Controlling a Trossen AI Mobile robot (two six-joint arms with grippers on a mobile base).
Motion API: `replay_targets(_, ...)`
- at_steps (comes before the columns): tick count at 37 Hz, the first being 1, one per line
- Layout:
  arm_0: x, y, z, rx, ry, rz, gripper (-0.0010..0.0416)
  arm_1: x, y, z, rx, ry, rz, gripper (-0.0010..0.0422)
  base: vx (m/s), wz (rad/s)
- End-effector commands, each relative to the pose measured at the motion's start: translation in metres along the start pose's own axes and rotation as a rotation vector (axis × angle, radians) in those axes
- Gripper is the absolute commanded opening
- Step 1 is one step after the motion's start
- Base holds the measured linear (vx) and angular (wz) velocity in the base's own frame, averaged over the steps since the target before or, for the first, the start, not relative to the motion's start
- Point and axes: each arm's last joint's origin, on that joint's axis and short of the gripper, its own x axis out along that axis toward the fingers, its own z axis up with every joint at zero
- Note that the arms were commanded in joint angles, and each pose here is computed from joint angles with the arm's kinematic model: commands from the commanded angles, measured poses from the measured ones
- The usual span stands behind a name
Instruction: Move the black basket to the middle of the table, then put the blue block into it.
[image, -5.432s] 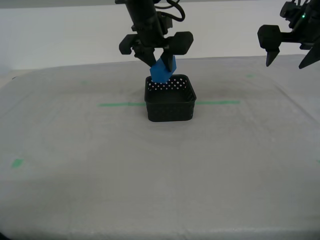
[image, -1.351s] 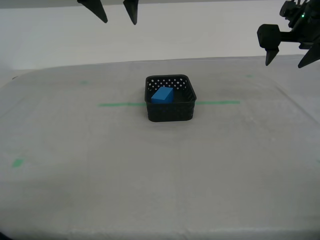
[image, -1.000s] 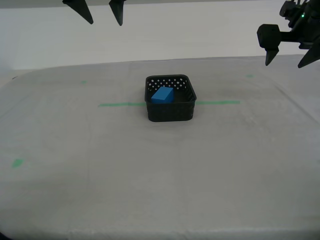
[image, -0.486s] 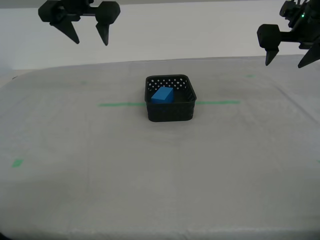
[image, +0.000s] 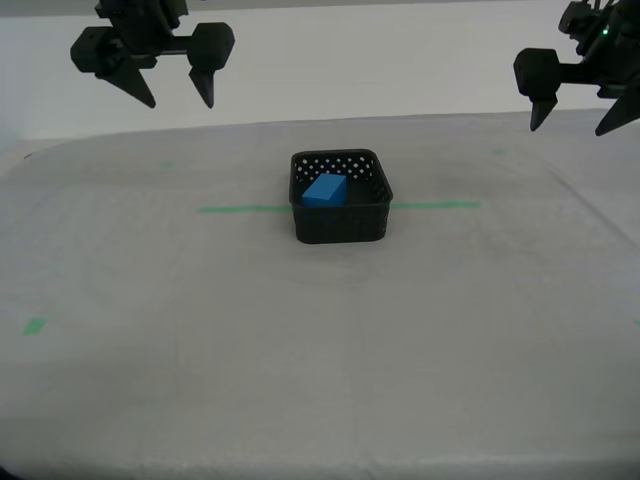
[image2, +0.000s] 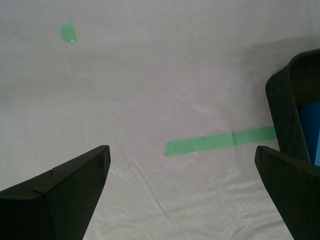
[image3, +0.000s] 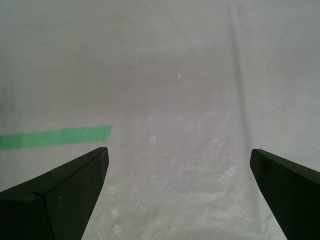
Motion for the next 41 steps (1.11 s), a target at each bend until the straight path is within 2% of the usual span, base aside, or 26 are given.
replay_targets(1, 0.000, 0.001, 0.001, -0.001, -0.007, 0.002, 0.0399, -0.003, 0.005, -0.008, -0.028, -0.011, 0.005, 0.0398, 0.000, 0.000)
replay_targets(13, 0.000, 0.000, 0.001, -0.001, -0.013, 0.003, 0.0398, 0.000, 0.016, -0.021, -0.081, 0.019, 0.038, 0.0398, 0.000, 0.000)
replay_targets(41, 0.000, 0.001, 0.002, -0.002, -0.015, 0.003, 0.0398, 0.005, 0.018, -0.025, -0.085, 0.024, 0.051, 0.0398, 0.000, 0.000)
